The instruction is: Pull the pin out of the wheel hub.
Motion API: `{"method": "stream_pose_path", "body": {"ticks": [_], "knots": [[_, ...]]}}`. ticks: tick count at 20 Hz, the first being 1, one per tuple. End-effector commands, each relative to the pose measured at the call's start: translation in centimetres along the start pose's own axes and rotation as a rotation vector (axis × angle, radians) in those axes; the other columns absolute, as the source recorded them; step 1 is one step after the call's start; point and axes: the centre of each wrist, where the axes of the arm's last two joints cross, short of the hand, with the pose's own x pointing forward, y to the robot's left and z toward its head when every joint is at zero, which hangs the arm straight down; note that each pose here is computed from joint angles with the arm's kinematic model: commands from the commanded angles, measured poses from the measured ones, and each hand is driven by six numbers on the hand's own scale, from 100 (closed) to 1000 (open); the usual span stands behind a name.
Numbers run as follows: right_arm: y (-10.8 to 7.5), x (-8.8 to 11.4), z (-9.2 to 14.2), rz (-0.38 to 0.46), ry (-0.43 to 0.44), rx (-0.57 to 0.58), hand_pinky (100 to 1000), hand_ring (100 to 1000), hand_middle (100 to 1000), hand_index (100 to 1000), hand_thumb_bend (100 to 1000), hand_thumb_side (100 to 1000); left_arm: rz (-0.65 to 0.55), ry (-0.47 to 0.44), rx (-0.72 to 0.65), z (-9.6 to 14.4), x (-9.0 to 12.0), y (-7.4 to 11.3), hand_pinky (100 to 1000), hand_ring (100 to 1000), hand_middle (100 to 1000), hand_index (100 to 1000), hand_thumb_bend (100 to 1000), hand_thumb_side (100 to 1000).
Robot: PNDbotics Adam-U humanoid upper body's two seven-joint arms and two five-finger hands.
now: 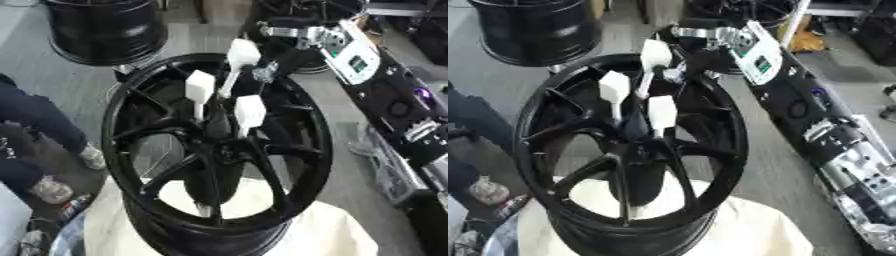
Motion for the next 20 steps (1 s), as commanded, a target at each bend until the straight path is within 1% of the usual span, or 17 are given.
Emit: {"method": "stream_pose_path", "body": {"ticks": [1, 2, 4, 6, 7, 8, 10, 11, 12, 13, 14, 15, 16, 17, 18, 19, 20], "knots": [[-4.4, 0.8, 4.4, 0.192, -0.115, 0.085, 761, 563, 267, 468, 100, 281, -0.031, -0.007, -0.004, 0.0, 0.8, 0.4, 721, 630, 592, 683, 100, 882], [-4.9, 0.8, 5.7, 0.184, -0.104, 0.051, 760, 560, 267, 471, 100, 239, -0.031, -0.006, -0.003, 0.0, 0.8, 0.4, 721, 630, 592, 683, 100, 882], [-5.5, 0.5, 9.5, 0.153, -0.061, -0.05, 759, 555, 267, 476, 100, 199, -0.033, -0.006, 0.001, 0.1, 0.8, 0.5, 721, 630, 592, 683, 100, 882], [-5.2, -0.1, 14.2, 0.104, 0.013, -0.19, 757, 549, 265, 479, 100, 146, -0.035, -0.005, 0.008, 0.2, 0.9, 0.5, 721, 630, 592, 683, 100, 883], [-4.5, -0.6, 16.7, 0.074, 0.06, -0.271, 757, 548, 265, 480, 100, 145, -0.036, -0.005, 0.012, 0.2, 0.9, 0.6, 721, 630, 592, 683, 100, 883], [-3.9, -0.8, 18.3, 0.055, 0.094, -0.33, 754, 541, 263, 483, 100, 138, -0.036, -0.005, 0.015, 0.2, 0.9, 0.6, 721, 630, 592, 683, 100, 883], [-1.3, -1.9, 22.3, -0.019, 0.199, -0.485, 754, 542, 273, 498, 100, 160, -0.036, -0.005, 0.023, 0.3, 0.9, 0.6, 721, 630, 592, 683, 100, 884], [1.0, -2.8, 24.6, -0.069, 0.283, -0.565, 754, 541, 273, 499, 100, 173, -0.036, -0.005, 0.029, 0.4, 0.9, 0.6, 721, 630, 592, 683, 100, 884], [2.9, -3.2, 26.0, -0.098, 0.353, -0.615, 754, 546, 286, 514, 100, 221, -0.036, -0.004, 0.032, 0.4, 0.9, 0.7, 721, 630, 592, 683, 100, 885], [5.4, -3.9, 27.4, -0.139, 0.438, -0.649, 754, 546, 286, 514, 100, 221, -0.036, -0.002, 0.035, 0.4, 0.9, 0.7, 721, 630, 592, 683, 100, 885], [8.0, -4.5, 28.4, -0.18, 0.513, -0.662, 754, 551, 302, 530, 100, 322, -0.037, -0.002, 0.036, 0.4, 1.0, 0.7, 721, 630, 592, 683, 100, 886], [11.7, -5.1, 29.6, -0.249, 0.606, -0.662, 755, 557, 323, 551, 100, 362, -0.036, -0.003, 0.038, 0.4, 1.0, 0.7, 721, 631, 592, 683, 100, 885], [14.4, -5.4, 30.4, -0.291, 0.671, -0.66, 771, 608, 452, 695, 100, 515, -0.036, -0.004, 0.037, 0.4, 1.0, 0.7, 721, 631, 592, 683, 100, 884], [18.4, -5.7, 31.3, -0.367, 0.771, -0.637, 782, 647, 523, 781, 100, 578, -0.035, -0.006, 0.038, 0.4, 1.0, 0.6, 721, 631, 592, 683, 100, 884], [21.0, -5.7, 31.7, -0.404, 0.839, -0.616, 788, 665, 553, 812, 100, 601, -0.034, -0.006, 0.038, 0.4, 0.9, 0.6, 721, 631, 592, 683, 100, 884], [22.5, -5.7, 31.9, -0.418, 0.881, -0.599, 788, 665, 553, 812, 100, 601, -0.034, -0.007, 0.038, 0.4, 0.9, 0.6, 721, 631, 592, 683, 100, 884], [23.5, -5.6, 32.0, -0.423, 0.908, -0.588, 846, 806, 845, 951, 100, 892, -0.033, -0.007, 0.038, 0.4, 0.9, 0.6, 722, 631, 592, 683, 100, 881]]}}
